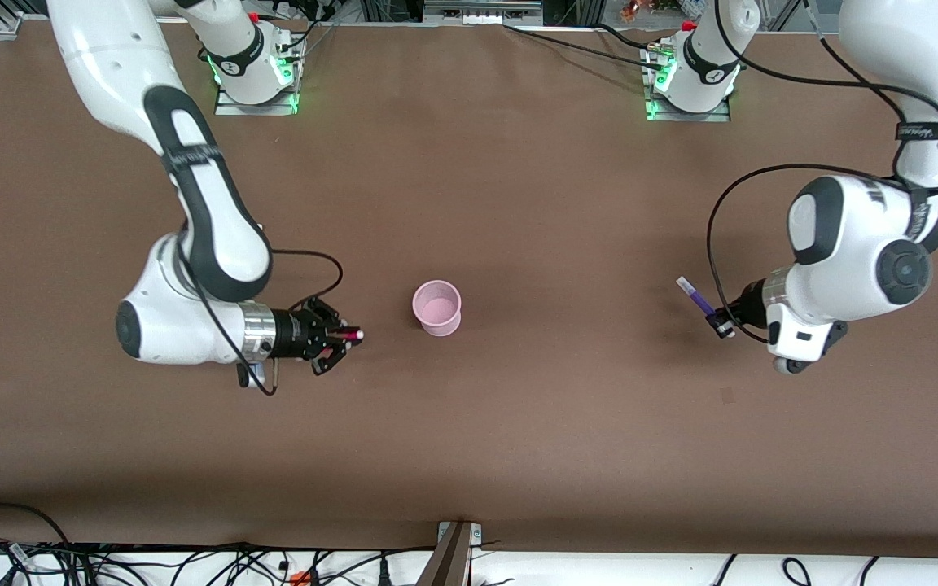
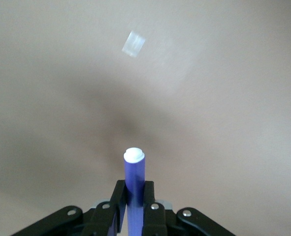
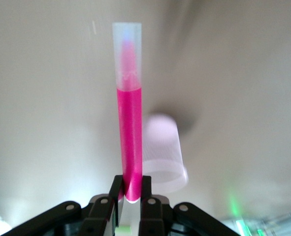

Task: Organize pens into pink holder with both arms
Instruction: 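Carry the pink marker over the cup while the left gripper lifts the blue marker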

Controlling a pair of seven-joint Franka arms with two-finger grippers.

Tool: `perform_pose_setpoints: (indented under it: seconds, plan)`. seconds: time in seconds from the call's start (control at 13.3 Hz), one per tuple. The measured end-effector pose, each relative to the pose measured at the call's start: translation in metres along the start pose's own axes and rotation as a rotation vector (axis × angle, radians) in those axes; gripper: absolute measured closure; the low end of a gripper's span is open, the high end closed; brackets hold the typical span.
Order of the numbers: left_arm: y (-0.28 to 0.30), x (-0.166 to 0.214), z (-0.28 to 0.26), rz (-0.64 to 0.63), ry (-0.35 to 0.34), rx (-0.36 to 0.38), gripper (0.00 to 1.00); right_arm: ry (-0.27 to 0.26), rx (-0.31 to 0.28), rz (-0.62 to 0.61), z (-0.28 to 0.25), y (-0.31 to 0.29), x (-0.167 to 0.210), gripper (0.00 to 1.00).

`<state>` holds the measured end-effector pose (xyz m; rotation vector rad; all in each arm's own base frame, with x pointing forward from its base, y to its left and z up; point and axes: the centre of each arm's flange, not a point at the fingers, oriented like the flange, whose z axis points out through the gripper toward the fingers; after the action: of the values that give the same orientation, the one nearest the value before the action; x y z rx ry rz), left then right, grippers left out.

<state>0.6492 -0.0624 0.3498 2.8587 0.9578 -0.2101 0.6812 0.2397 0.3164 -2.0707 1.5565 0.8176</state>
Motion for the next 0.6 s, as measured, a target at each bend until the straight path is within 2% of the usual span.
perform_pose_setpoints:
  seconds: [0.23,0.45,0.6]
  plan:
    - [0.012,-0.002,-0.015,0.004,0.022,-0.023,0.82,-0.205,0.020,0.015,-0.014,0.004,-0.048,0.83]
    - [0.019,-0.004,-0.024,-0.008,0.036,-0.036,0.82,-0.359,0.052,0.047,0.009,0.003,-0.073,0.83]
    - [0.025,-0.007,-0.031,-0.017,0.045,-0.046,0.82,-0.431,0.087,0.067,0.027,0.002,-0.086,0.83]
